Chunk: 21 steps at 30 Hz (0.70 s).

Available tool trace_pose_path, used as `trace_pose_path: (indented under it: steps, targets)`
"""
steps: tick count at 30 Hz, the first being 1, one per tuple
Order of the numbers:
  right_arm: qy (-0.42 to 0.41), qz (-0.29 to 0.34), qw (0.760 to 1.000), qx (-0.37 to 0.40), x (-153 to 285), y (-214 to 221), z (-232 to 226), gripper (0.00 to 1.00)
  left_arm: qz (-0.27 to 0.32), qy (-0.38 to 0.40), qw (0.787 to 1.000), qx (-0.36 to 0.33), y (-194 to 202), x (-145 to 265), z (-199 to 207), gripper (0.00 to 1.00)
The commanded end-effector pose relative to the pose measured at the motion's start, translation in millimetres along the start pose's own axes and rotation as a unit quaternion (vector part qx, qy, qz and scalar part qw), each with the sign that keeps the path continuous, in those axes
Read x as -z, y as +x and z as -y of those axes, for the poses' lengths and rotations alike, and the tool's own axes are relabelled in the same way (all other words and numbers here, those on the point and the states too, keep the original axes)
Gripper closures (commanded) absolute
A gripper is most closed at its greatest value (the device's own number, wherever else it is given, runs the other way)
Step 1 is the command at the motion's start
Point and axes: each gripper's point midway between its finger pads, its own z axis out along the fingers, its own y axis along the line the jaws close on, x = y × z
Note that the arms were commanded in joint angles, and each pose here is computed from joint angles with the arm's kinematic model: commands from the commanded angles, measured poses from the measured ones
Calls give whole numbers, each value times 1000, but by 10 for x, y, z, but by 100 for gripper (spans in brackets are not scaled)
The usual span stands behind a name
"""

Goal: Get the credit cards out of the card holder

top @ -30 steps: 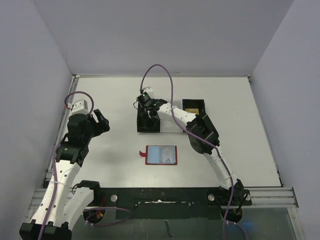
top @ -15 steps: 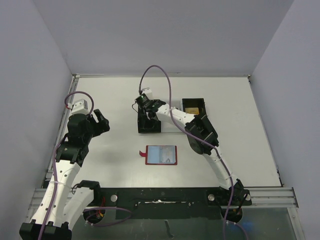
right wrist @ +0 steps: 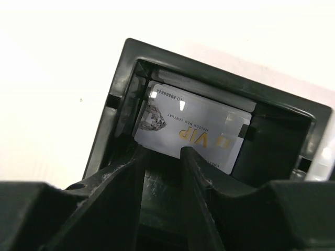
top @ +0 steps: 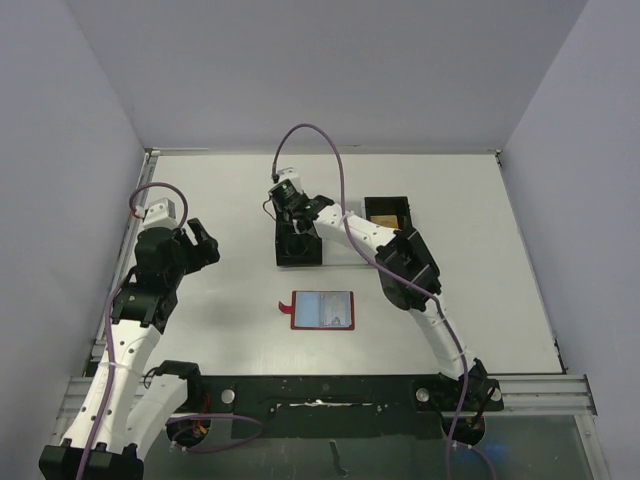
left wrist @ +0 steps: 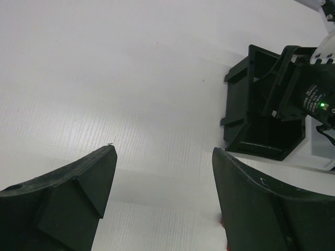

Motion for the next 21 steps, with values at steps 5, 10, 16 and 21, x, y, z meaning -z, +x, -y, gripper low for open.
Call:
trace_pose_path:
  steps: [5, 10, 16, 21]
  targets:
    - [-43, 131, 990, 2, 1020, -780, -58, 62, 22, 23, 1000, -2, -142, -9, 89, 27]
    - [-30, 159, 987, -13, 1356, -655, 154, 59, 15, 60, 998, -9, -106, -16, 208, 27]
    - [-18, 186, 979, -78, 1734, -301, 500, 54, -4, 118, 993, -23, -46, -37, 403, 27]
    - [-10, 155, 980, -125, 1794, 284, 712, 54, -27, 179, 983, -26, 55, -32, 607, 27]
